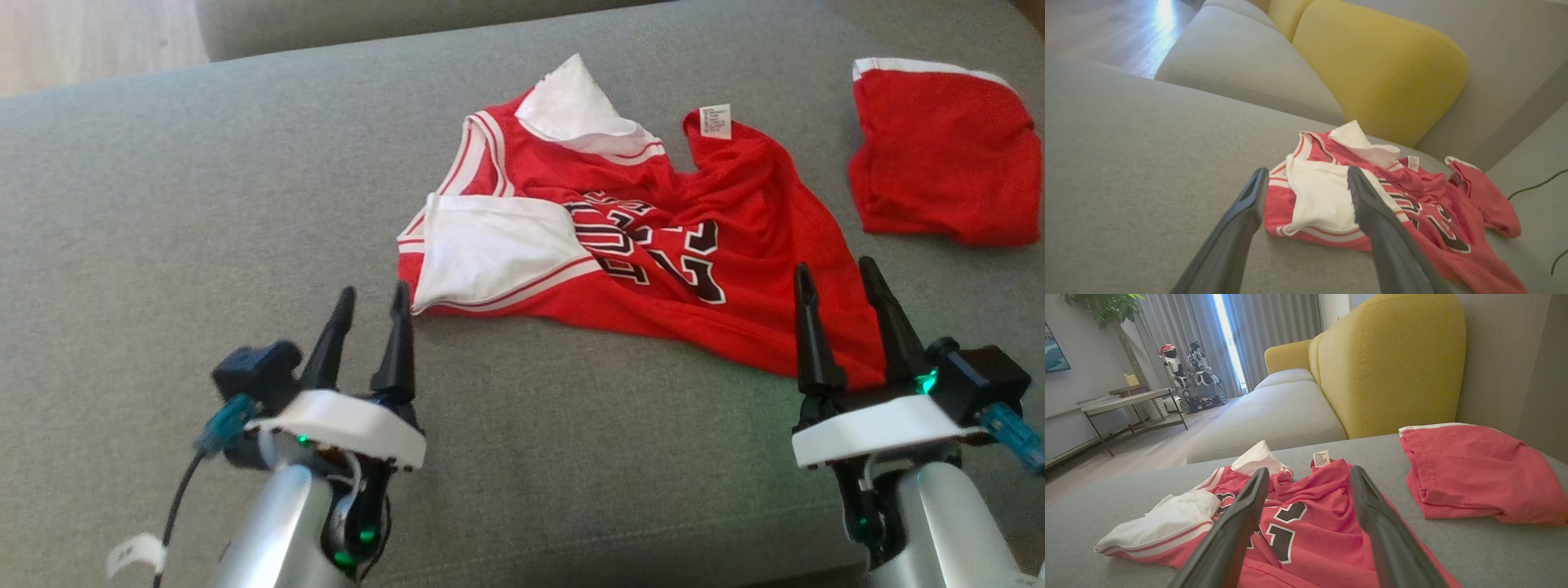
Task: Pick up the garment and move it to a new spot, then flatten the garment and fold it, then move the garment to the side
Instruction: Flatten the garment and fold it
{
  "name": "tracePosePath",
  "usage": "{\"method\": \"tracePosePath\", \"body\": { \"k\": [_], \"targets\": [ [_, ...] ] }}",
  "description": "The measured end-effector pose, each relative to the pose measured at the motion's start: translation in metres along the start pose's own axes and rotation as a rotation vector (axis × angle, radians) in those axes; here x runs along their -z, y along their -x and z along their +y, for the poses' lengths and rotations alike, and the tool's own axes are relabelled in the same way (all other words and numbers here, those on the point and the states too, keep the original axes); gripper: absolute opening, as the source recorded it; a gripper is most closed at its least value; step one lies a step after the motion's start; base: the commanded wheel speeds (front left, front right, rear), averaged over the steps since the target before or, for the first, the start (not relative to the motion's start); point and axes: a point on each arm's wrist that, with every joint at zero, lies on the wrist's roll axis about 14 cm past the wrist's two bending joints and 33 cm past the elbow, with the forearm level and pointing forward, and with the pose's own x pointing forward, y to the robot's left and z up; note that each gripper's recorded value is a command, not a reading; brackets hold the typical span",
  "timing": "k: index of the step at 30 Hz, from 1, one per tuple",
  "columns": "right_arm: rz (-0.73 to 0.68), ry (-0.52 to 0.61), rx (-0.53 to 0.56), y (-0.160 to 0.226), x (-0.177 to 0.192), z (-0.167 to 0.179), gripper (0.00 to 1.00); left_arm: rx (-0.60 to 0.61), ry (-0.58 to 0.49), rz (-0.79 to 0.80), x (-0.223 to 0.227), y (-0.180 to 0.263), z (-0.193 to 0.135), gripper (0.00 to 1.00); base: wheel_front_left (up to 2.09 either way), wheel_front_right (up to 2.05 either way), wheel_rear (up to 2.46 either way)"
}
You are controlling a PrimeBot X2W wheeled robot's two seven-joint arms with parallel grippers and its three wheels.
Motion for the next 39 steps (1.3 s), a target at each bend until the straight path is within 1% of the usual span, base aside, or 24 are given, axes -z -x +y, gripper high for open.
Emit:
{"method": "tracePosePath", "body": {
  "k": [5,9,10,18,24,32,33,34,35,36,39],
  "targets": [
    [0.019,0.006,0.008,0.0,0.006,-0.004,1.0,0.04,-0.053,0.057,0.014,-0.028,-0.007,1.0,0.0,0.0,0.0],
    [0.019,0.006,0.023,-0.002,0.007,-0.009,1.0,0.041,-0.101,0.115,0.027,-0.057,-0.006,1.0,0.0,0.0,0.0],
    [0.019,0.006,0.023,-0.002,0.007,-0.009,1.0,0.041,-0.101,0.115,0.027,-0.057,-0.006,1.0,0.0,0.0,0.0],
    [0.053,0.007,0.073,0.001,0.021,-0.026,1.0,0.036,-0.231,0.236,0.052,-0.103,0.002,1.0,0.0,0.0,0.0],
    [0.056,0.02,0.105,-0.004,0.023,-0.038,1.0,0.027,-0.285,0.311,0.074,-0.119,0.014,1.0,0.0,0.0,0.0],
    [0.073,0.018,0.123,-0.004,0.032,-0.044,1.0,0.033,-0.299,0.34,0.083,-0.123,0.018,1.0,0.0,0.0,0.0],
    [0.072,0.018,0.124,-0.005,0.032,-0.044,1.0,0.038,-0.304,0.338,0.083,-0.123,0.018,0.69,0.0,0.0,0.0],
    [0.075,0.017,0.124,-0.005,0.033,-0.044,1.0,0.05,-0.311,0.34,0.084,-0.122,0.016,0.34,0.0,0.0,0.0],
    [0.079,0.016,0.123,-0.005,0.034,-0.044,1.0,0.055,-0.314,0.341,0.083,-0.121,0.015,0.02,0.0,0.0,0.0],
    [0.08,0.014,0.122,-0.005,0.035,-0.043,1.0,0.055,-0.315,0.339,0.083,-0.121,0.015,0.0,0.0,0.0,0.0],
    [0.08,0.011,0.118,-0.006,0.035,-0.042,1.0,0.063,-0.321,0.317,0.075,-0.122,0.012,0.0,0.0,0.0,0.0]
  ]
}}
